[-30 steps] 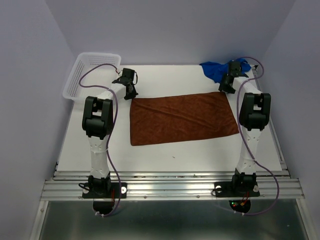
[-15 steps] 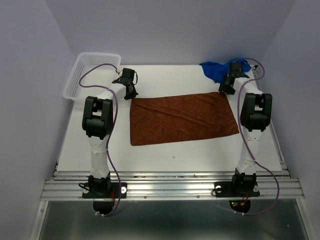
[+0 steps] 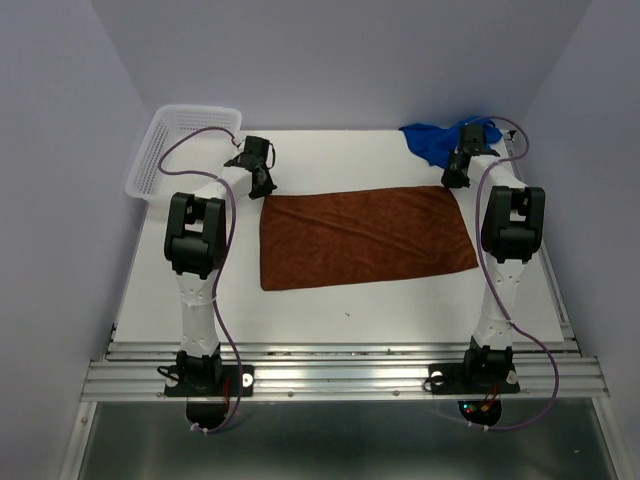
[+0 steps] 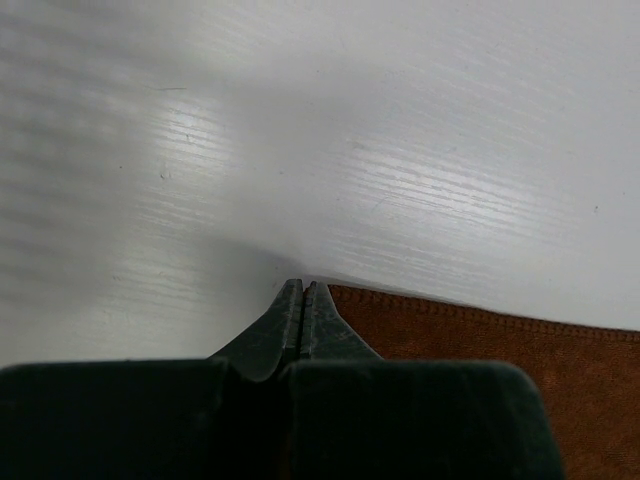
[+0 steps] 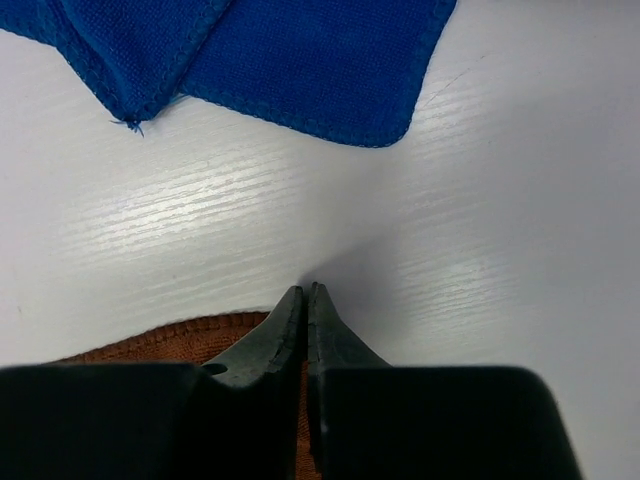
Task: Roll the towels
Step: Fold the towel
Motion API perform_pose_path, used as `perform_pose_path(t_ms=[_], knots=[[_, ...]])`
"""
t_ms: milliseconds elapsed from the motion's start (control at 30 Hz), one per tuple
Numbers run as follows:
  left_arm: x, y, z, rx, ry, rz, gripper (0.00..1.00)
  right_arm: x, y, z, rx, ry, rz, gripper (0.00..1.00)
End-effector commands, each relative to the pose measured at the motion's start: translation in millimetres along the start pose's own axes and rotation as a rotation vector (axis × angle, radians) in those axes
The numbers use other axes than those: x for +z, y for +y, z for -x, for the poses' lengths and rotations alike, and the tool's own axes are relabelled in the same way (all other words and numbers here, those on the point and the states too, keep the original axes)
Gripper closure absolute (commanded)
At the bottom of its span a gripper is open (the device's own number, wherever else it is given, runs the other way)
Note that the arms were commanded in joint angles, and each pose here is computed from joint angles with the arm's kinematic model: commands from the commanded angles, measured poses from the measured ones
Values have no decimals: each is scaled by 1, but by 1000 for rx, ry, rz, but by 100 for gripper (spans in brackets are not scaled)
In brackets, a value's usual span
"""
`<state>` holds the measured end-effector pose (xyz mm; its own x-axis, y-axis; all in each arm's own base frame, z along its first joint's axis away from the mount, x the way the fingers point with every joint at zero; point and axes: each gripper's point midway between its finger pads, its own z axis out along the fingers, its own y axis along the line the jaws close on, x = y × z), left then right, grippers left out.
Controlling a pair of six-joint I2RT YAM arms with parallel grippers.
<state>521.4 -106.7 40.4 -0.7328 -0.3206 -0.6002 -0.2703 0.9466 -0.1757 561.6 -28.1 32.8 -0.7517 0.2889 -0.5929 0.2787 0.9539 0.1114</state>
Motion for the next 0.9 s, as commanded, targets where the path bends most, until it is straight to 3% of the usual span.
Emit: perform_pose_path(t_ms=[0, 433, 867], knots=[[-24, -12, 37, -19, -100, -46, 100, -18, 6, 30, -39, -69, 12, 99], [-48, -37, 96, 11, -244, -126, 100, -49, 11, 117, -63, -304, 45, 99], [-71, -52, 101, 36, -347, -263, 100, -80, -6, 123, -32, -382, 128, 99]])
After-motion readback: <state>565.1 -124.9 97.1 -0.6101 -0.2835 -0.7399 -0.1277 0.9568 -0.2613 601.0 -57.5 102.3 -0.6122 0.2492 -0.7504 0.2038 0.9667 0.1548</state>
